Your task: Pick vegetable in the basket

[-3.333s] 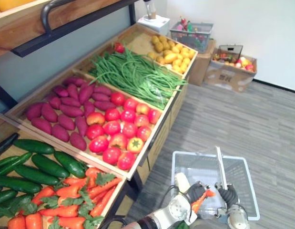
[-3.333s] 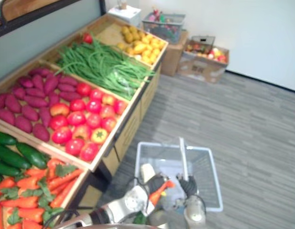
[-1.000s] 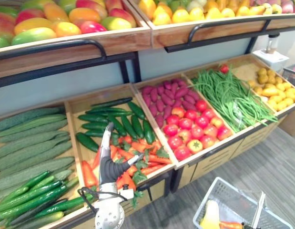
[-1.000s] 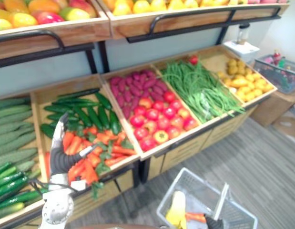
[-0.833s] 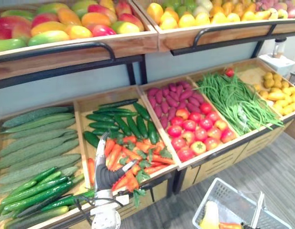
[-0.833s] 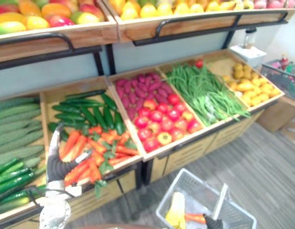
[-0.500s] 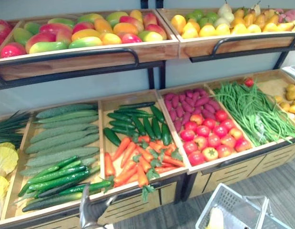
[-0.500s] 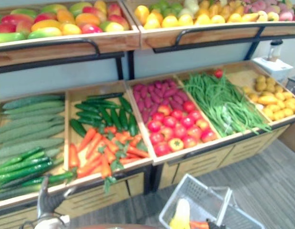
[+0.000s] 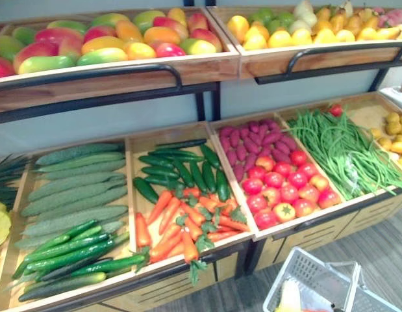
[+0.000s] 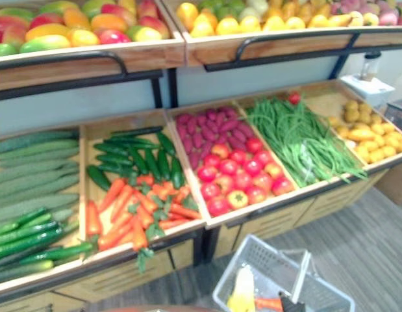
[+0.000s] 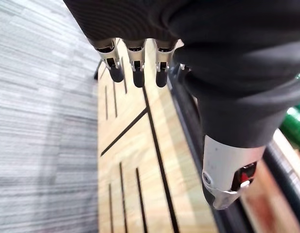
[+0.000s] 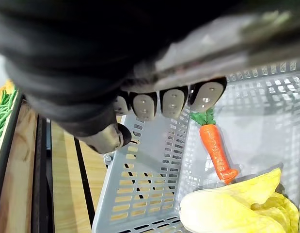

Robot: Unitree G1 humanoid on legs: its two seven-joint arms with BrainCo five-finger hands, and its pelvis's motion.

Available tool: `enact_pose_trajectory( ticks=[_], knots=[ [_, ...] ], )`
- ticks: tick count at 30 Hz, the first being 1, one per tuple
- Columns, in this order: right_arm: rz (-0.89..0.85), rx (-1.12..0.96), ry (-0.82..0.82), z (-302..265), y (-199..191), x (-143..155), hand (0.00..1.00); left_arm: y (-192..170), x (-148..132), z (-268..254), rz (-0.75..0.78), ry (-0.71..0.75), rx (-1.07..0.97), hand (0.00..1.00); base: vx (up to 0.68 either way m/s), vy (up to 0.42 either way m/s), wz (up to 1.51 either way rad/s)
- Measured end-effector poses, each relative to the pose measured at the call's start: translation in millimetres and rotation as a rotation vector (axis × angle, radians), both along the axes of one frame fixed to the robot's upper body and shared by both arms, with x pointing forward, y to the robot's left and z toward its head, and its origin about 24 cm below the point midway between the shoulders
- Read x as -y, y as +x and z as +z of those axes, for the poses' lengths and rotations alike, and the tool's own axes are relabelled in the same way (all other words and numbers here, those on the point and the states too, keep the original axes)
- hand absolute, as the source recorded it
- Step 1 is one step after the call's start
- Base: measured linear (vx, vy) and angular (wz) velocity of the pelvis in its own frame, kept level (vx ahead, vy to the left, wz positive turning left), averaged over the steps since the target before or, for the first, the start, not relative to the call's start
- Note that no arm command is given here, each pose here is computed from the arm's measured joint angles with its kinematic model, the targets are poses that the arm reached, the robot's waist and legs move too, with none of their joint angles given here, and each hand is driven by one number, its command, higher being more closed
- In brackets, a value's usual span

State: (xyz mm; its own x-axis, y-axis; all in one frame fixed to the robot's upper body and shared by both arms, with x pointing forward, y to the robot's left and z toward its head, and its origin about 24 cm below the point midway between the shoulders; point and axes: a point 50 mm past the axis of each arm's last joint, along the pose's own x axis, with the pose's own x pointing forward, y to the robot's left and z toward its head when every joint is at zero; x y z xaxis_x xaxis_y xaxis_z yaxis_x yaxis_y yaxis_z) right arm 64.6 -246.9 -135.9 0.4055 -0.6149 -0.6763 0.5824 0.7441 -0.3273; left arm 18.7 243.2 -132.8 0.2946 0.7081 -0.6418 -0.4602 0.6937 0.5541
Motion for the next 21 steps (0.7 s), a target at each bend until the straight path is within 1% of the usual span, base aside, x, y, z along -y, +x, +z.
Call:
enact_pose_trajectory(
  ticks=[4,7,10,13,21],
  knots=[
    [-0.015,-0.015,0.003,-2.4,1.3,1.9,1.00,1.5,15.4,-14.8,-0.029,-0.097,-0.059,0.00,0.05,-0.014,-0.23],
    [-0.017,-0.040,0.006,-5.4,3.6,5.2,1.00,-0.9,22.8,-22.2,-0.007,-0.167,-0.083,0.00,0.03,-0.001,-0.27],
    [-0.015,-0.054,0.006,-6.6,5.4,7.3,1.00,-4.1,19.5,-25.8,-0.031,-0.198,-0.128,0.00,0.05,-0.004,-0.16],
    [0.002,-0.072,0.003,-7.7,6.7,9.1,1.00,-6.1,22.5,-28.6,-0.046,-0.225,-0.153,0.00,0.02,-0.010,-0.07],
    [0.028,-0.085,0.016,-8.8,13.1,11.4,1.00,-5.5,23.6,-31.3,-0.107,-0.250,-0.191,0.00,0.01,-0.011,-0.12]
  ],
)
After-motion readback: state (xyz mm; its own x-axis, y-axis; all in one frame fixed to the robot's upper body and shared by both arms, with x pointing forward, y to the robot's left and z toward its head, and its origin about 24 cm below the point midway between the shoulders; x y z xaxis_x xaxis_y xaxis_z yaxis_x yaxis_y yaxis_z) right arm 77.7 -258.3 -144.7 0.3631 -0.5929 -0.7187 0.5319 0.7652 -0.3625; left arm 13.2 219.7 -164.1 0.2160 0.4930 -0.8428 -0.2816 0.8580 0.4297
